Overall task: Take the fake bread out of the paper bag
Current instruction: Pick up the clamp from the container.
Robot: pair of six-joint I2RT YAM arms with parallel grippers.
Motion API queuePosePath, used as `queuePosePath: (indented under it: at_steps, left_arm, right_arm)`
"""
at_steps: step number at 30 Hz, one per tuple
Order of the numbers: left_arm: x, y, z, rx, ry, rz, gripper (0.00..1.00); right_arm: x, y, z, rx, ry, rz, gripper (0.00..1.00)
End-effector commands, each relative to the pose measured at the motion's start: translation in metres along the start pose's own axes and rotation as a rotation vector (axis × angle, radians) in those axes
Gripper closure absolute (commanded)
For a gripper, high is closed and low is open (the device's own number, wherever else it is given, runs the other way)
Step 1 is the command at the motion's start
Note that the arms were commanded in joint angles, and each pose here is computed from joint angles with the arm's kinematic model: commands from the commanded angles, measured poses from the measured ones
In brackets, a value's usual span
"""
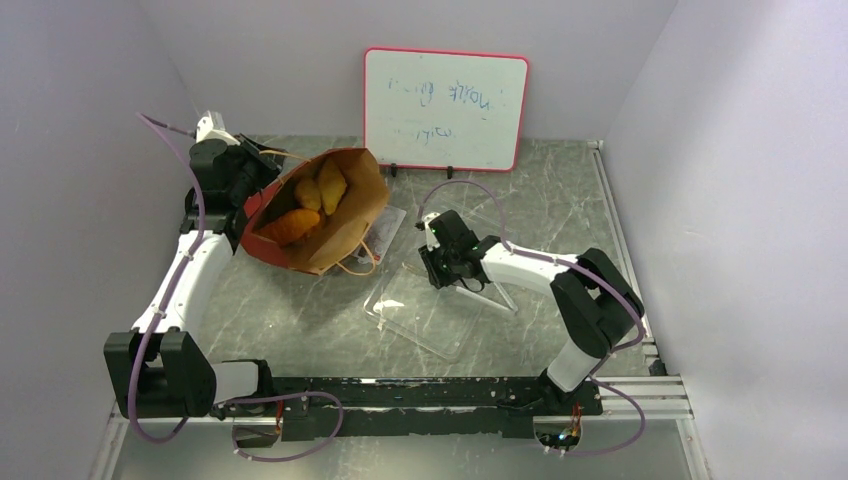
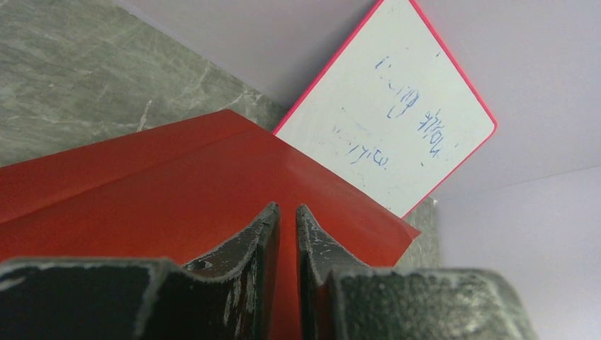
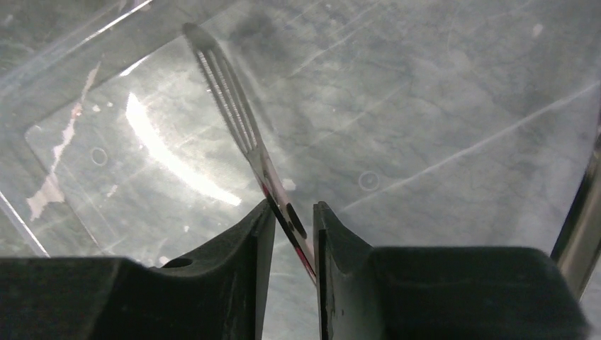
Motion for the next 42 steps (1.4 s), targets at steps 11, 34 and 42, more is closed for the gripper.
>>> queuePosePath:
  at_steps: [11,34,42]
  left_arm:
    - [0.006,-0.001,-0.008,-0.065,0.005,0.001,0.9]
    - [0.024,0.006,-0.022,-0.121,-0.065,-0.079,0.9]
    - [0.023,0.011,-0.019,-0.129,-0.059,-0.088,0.9]
  right_arm:
    - [-0.024,0.047,-0.028,-0.101,-0.035,-0.061,0.8]
    - [-0.086,0.038,-0.104,-0.282,-0.162,-0.041,0.92]
    - [-0.077,0.035,-0.094,-0.14,-0.136,0.013,0.84]
Point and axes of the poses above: each gripper's point midway between its finger pads, its own x axis back along the fingers, its own y axis along the line the jaws close on, z = x × y, the point moved 5 cm from there along x, back along the fingers, and after that the axes turned 4 degrees about -x, right-handed, at the moved point
